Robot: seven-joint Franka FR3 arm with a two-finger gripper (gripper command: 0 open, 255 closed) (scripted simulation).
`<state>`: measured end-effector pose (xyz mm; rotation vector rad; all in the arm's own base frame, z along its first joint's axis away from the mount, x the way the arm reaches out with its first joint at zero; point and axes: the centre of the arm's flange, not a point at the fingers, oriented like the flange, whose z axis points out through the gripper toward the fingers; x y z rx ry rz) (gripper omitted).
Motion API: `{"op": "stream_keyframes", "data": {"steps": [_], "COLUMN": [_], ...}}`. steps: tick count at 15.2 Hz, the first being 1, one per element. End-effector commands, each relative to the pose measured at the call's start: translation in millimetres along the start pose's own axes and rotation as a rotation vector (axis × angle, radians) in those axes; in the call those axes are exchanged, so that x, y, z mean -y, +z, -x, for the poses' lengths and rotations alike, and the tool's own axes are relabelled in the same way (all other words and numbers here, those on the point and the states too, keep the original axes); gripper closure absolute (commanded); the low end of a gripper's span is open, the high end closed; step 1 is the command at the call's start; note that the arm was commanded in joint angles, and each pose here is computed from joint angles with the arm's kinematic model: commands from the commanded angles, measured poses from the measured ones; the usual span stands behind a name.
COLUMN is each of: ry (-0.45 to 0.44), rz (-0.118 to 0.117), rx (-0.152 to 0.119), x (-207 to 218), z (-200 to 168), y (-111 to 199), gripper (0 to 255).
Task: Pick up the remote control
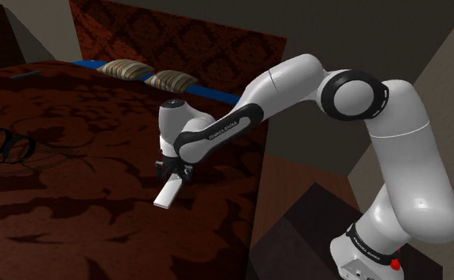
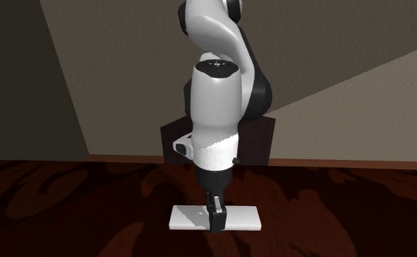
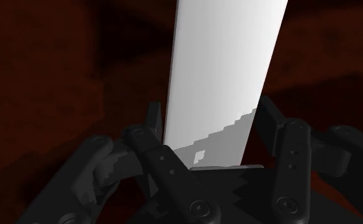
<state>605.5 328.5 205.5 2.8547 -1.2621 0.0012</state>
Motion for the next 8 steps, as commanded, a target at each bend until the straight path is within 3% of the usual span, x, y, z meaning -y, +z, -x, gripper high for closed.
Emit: {"op": "stream_keyframes", "data": {"steps": [1,8], "ry": [0.000,0.000], "rz": [0.000,0.000], "rx": [0.000,0.000], "x": [0,-1], "z": [0,0], "y": [-12,-39], "gripper": [255,255]}}
